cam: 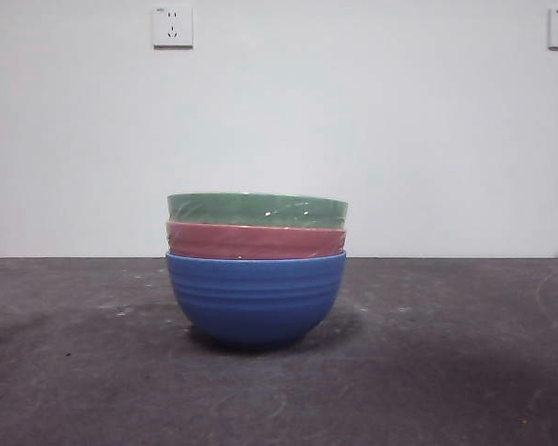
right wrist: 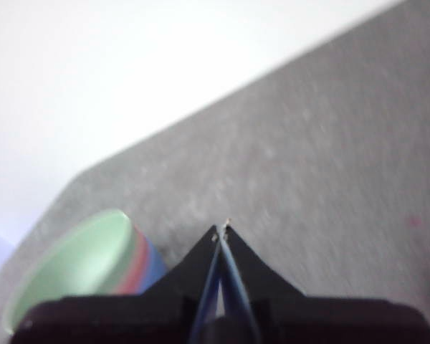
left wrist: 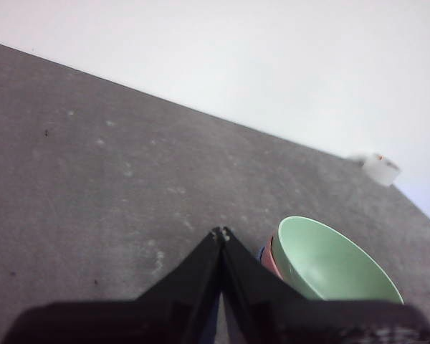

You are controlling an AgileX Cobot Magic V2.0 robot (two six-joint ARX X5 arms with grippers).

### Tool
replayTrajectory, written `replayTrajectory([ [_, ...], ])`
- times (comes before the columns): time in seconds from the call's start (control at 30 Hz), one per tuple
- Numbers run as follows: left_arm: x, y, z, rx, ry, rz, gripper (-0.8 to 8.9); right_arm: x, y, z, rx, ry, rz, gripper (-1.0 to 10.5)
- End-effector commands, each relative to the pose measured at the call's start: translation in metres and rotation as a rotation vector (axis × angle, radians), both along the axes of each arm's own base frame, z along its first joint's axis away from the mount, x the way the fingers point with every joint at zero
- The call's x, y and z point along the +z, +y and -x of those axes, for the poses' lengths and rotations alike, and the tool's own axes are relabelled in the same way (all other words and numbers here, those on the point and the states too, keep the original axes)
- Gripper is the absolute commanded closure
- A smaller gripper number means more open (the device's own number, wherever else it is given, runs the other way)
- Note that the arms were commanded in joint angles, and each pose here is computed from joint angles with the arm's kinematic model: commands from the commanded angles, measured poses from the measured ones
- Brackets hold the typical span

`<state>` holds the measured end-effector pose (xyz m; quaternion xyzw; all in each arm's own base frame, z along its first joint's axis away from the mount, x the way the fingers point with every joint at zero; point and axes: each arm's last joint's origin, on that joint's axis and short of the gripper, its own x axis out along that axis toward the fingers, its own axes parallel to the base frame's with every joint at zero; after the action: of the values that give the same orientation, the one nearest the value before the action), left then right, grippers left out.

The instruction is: Pick up the green bowl on the top,put the green bowl on the left,pick up the red bowl in the middle,put the red bowl on the right

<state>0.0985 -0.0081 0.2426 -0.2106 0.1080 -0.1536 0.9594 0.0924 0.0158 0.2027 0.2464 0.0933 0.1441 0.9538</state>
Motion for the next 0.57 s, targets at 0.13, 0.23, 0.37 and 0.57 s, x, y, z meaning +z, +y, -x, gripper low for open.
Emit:
replayTrajectory([
  [0.13,0.041,-0.001,-0.027,-0.107,0.037,-0.163,8.2,0.049,0.0,-0.003,0.009,-0.031,0.054,9.6],
  [0.23,0.059,-0.003,-0.044,-0.203,0.051,-0.188,8.21,0.072,0.002,-0.012,0.044,-0.035,0.103,9.6],
  [0.37,0.074,-0.008,-0.067,-0.308,0.085,-0.228,8.21,0.095,0.006,-0.03,0.131,-0.007,0.193,9.6],
  [0.57,0.081,-0.019,-0.094,-0.437,0.18,-0.301,8.21,0.112,0.013,-0.063,0.309,0.13,0.305,9.5],
])
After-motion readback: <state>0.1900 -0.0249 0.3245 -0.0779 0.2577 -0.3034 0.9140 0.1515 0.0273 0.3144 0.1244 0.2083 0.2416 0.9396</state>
